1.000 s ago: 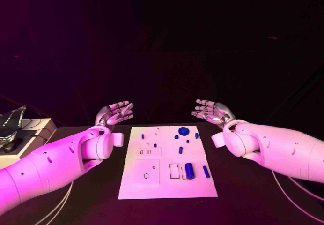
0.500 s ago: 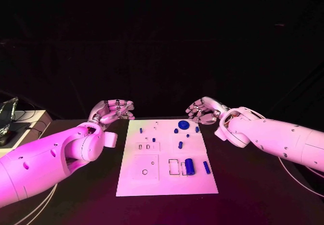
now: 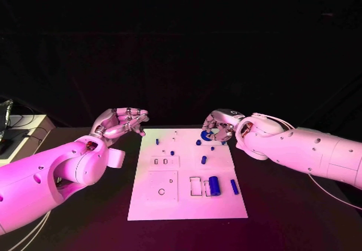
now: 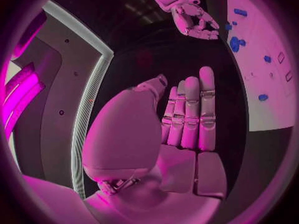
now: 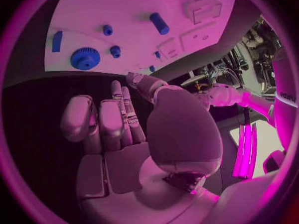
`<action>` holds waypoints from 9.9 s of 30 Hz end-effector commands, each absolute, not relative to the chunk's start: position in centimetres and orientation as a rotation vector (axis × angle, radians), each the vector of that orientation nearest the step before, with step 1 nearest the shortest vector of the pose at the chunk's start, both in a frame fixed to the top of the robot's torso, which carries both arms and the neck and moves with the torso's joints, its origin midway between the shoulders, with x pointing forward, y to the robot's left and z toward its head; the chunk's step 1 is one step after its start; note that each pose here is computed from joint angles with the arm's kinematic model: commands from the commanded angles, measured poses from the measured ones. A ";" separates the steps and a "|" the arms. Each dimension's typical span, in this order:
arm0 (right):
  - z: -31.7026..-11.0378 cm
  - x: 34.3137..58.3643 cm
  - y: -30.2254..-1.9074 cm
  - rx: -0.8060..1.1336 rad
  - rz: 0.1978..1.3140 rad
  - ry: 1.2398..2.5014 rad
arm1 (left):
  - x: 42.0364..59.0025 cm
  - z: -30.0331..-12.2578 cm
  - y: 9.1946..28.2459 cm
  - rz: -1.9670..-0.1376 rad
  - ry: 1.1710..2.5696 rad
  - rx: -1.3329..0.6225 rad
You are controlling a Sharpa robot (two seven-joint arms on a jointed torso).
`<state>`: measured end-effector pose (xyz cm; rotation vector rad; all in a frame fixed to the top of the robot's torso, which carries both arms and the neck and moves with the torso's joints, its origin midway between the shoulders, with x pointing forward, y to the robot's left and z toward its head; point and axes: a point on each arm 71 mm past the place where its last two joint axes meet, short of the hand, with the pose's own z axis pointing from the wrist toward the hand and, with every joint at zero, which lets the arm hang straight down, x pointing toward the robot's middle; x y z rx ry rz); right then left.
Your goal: Assemble the parts on the task board
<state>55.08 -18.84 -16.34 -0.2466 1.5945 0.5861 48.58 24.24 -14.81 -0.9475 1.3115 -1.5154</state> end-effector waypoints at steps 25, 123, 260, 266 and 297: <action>-16.1 55.1 -16.8 -0.431 0.373 1.594 | 47.7 -12.8 23.4 -1.581 1.332 -0.848; -13.4 56.8 -10.2 -0.358 0.362 1.318 | 48.1 -12.6 24.2 -1.555 1.315 -0.848; -14.8 57.5 -23.7 0.075 0.380 1.711 | 49.2 -13.3 24.6 -1.541 1.331 -0.816; -15.0 57.6 -23.5 0.072 0.378 1.707 | 49.2 -13.3 24.7 -1.539 1.331 -0.817; -15.6 58.2 -22.7 0.055 0.365 1.691 | 49.3 -13.4 24.6 -1.539 1.334 -0.818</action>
